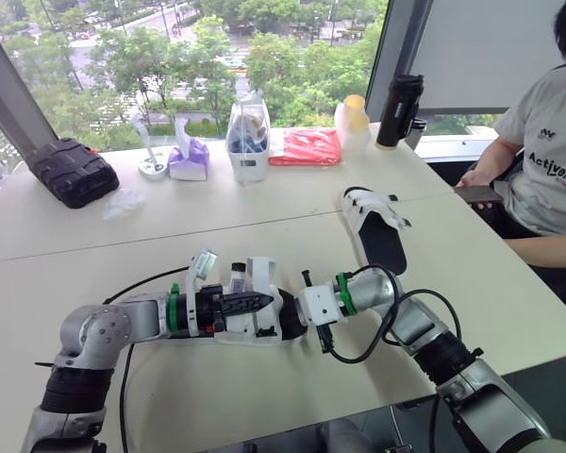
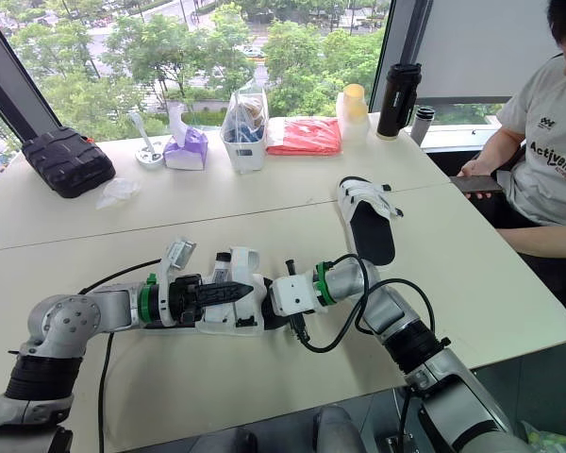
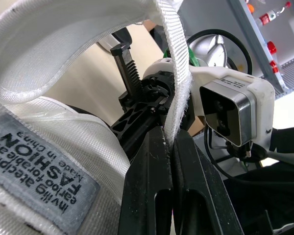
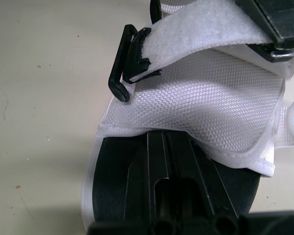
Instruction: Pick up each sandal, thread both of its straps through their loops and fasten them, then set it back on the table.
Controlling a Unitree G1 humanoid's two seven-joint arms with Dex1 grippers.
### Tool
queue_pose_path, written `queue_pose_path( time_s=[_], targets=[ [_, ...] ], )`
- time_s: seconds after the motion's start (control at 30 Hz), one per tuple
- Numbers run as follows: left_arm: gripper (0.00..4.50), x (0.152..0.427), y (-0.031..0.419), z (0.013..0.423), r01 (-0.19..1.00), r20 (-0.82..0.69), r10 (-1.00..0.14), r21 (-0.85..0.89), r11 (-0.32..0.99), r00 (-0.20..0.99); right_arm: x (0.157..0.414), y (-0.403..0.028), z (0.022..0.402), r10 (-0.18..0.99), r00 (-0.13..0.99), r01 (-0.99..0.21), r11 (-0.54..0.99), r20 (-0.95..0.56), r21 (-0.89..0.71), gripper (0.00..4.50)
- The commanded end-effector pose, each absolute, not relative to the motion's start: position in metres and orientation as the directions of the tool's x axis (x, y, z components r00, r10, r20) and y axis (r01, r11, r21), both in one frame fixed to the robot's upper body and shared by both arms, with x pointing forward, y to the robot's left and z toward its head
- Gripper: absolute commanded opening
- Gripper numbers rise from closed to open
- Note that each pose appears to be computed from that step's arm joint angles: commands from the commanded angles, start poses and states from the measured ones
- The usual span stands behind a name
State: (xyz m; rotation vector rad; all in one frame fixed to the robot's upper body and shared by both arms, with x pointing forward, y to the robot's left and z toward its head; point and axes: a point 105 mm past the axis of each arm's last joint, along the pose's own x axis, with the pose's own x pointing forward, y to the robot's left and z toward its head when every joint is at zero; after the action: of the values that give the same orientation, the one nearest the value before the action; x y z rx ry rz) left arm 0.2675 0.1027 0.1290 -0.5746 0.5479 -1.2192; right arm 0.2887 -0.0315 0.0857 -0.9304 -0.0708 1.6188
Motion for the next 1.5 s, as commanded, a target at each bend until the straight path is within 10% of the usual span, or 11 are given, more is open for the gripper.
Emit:
queue_pose_path(
  time_s=[0.03,1.5],
  targets=[
    [0.04,0.263,0.102,0.132,0.741,-0.106,-0.97,-0.628,0.237,0.221,0.272,-0.031,0.056,0.795,-0.051,-0.822,-0.377,-0.604,-0.427,0.0],
    [0.04,0.262,0.102,0.125,0.985,-0.231,-0.957,0.026,0.172,0.173,0.271,-0.03,0.054,0.791,-0.054,-0.817,-0.386,-0.61,-0.428,0.0]
  ],
)
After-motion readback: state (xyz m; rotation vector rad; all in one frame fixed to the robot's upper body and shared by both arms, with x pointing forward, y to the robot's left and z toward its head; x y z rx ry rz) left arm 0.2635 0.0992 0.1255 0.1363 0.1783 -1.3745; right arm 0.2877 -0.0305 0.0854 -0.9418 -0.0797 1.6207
